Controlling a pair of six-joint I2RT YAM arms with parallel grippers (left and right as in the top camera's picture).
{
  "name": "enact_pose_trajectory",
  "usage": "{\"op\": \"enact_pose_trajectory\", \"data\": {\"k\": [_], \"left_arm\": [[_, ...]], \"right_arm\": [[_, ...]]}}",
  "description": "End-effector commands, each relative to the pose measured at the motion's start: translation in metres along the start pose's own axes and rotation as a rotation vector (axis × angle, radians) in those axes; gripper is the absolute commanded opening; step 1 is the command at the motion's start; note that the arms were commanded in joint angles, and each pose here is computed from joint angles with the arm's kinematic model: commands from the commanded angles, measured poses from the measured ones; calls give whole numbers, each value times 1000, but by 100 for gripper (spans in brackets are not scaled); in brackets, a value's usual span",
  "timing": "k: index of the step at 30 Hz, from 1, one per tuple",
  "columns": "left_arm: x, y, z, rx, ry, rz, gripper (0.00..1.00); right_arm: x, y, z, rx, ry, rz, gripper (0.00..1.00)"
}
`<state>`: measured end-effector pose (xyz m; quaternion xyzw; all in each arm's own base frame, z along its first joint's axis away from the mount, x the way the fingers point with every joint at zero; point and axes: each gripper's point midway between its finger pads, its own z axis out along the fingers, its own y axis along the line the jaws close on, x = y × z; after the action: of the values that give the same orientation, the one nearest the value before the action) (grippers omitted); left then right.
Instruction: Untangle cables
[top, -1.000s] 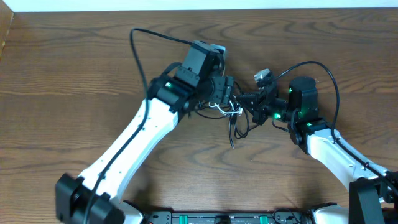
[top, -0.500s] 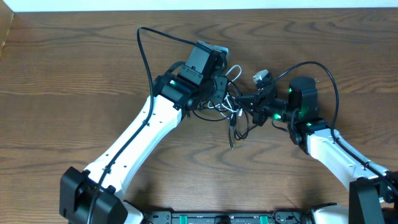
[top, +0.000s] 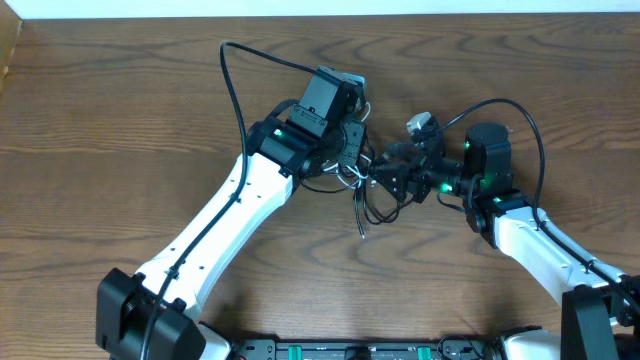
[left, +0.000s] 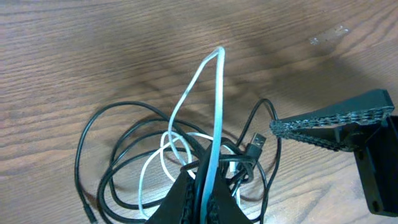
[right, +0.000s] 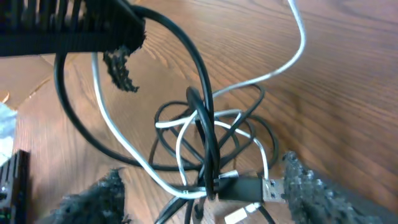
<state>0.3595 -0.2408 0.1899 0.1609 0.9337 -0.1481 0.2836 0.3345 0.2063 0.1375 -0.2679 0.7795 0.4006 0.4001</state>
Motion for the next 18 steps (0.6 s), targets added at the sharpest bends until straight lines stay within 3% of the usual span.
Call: {"op": "enact_pose_trajectory", "data": {"k": [1, 6, 8, 14, 18], "left_arm": [[0, 5, 0, -24, -3, 4, 8], [0, 5, 0, -24, -2, 0, 8], [2, 5, 0, -24, 4, 0, 8], [5, 2, 0, -5, 18, -1, 8], [7, -8, -1, 56, 31, -1, 8]], "right_arm": [[-2, -1, 0, -5, -3, -5, 83], [2, -15, -2, 69, 12, 18, 81], [8, -28, -4, 144, 29, 38, 71], [11, -42, -7, 224, 36, 67, 51], [13, -52, -10, 287, 35, 115, 50]]}}
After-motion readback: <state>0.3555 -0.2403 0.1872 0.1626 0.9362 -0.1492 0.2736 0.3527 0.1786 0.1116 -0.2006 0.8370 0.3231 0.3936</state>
